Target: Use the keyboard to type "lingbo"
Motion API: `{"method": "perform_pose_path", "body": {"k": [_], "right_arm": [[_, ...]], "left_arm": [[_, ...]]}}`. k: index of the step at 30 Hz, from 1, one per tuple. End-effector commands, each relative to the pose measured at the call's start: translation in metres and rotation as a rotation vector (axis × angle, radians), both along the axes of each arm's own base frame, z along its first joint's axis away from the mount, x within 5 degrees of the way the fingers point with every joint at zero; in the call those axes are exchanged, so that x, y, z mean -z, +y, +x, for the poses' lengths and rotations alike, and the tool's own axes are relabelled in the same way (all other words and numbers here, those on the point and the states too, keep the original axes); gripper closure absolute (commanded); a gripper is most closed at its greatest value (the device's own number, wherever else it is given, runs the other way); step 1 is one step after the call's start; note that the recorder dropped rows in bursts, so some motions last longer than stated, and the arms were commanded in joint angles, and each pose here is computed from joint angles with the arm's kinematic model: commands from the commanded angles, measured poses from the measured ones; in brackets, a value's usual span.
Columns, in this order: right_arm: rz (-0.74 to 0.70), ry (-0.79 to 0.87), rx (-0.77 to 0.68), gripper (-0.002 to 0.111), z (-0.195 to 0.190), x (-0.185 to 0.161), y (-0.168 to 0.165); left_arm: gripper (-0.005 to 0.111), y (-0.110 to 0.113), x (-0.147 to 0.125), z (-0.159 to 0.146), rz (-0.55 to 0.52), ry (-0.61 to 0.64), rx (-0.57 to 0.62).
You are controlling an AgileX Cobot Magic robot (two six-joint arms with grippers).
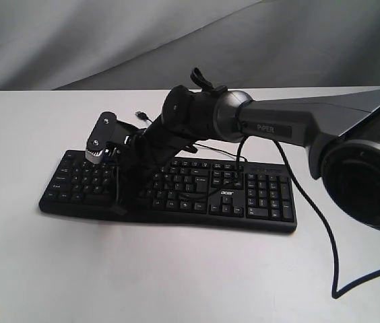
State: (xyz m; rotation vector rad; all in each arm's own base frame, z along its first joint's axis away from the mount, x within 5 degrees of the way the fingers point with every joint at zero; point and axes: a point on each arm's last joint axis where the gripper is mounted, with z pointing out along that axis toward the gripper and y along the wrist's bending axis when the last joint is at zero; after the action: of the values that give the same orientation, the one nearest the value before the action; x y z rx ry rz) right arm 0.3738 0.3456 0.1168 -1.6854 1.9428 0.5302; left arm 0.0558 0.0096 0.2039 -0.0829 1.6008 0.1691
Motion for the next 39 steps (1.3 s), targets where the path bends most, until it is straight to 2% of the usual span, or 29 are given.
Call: {"method": "perform_pose_path", "body": {"k": [1,24,30,39], "right_arm": [[0.001,-0.007,0.002,0.108,-0.001,-0.005,0.000],[-0.001,-0.041,0.035,0.108,0.003,-0.003,-0.005],[-0.024,-0.070,0.075,0.108,0.014,-0.035,-0.027],[-0.065,-0.006,0.159,0.108,0.021,-0.019,-0.060]], "left_arm": [[0.106,0.000,0.001,0.000,0.000,-0.009,0.008],[0.106,0.000,0.001,0.000,0.000,-0.009,0.008],[0.106,0.000,0.001,0.000,0.000,-0.009,0.008],[0.106,0.000,0.001,0.000,0.000,-0.009,0.008]]}}
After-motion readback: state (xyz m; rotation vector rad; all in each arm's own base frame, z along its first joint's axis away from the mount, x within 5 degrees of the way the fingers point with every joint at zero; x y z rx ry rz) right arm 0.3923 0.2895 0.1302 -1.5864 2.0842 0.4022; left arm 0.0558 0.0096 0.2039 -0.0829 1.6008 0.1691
